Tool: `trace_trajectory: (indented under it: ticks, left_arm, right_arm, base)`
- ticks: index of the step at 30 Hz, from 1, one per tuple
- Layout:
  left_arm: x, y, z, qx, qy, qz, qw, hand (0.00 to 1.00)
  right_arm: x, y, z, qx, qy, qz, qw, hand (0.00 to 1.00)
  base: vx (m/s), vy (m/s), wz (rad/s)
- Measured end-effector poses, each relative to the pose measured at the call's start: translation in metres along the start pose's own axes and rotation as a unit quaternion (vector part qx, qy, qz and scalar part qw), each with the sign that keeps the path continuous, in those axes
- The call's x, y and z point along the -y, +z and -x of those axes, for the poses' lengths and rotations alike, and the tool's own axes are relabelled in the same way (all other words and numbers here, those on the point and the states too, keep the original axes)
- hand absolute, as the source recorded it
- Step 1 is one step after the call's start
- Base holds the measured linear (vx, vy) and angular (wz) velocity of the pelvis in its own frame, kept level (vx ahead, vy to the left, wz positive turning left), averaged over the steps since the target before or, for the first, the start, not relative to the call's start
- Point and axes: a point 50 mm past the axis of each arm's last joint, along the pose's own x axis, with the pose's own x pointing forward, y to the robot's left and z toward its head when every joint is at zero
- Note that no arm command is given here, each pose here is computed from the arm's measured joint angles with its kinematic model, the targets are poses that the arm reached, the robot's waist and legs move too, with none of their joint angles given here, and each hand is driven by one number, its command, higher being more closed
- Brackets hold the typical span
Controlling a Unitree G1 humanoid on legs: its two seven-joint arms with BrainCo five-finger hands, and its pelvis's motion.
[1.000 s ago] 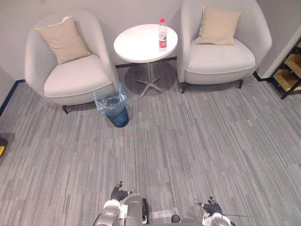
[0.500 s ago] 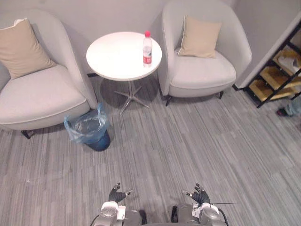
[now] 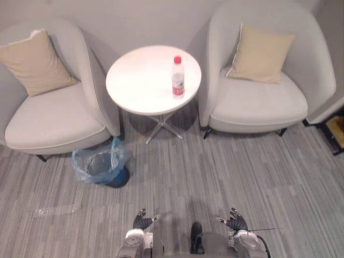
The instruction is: Gather rubbish on tea table into small bin, then transfer packed bag to large trash can.
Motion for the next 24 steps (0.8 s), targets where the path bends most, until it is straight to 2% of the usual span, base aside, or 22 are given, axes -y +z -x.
trace_trajectory:
  ticks: [6,12,15,24]
  left_arm:
    - [0.007,0.005,-0.001,0.014,-0.018,-0.023,0.999,0.0]
    - [-0.006,0.001,-0.002,0.005,-0.008,-0.037,0.999,0.0]
    - [-0.016,-0.009,0.0,-0.016,-0.007,-0.066,0.998,0.0]
    - [-0.029,-0.019,0.002,-0.039,0.005,-0.076,0.996,0.0]
  right_arm:
    - [-0.002,-0.005,-0.001,-0.016,-0.004,-0.001,1.0,0.0]
    - [-0.015,-0.008,0.0,-0.025,0.017,0.009,0.999,0.0]
    - [-0.016,-0.008,0.0,-0.023,0.025,0.023,0.999,0.0]
    - [-0.014,-0.01,0.001,-0.025,0.029,0.037,0.999,0.0]
  base:
    - [0.31,0.096,0.05]
    - [0.38,0.189,-0.17]
    - [0.31,0.081,0.16]
    - [0.3,-0.099,0.34]
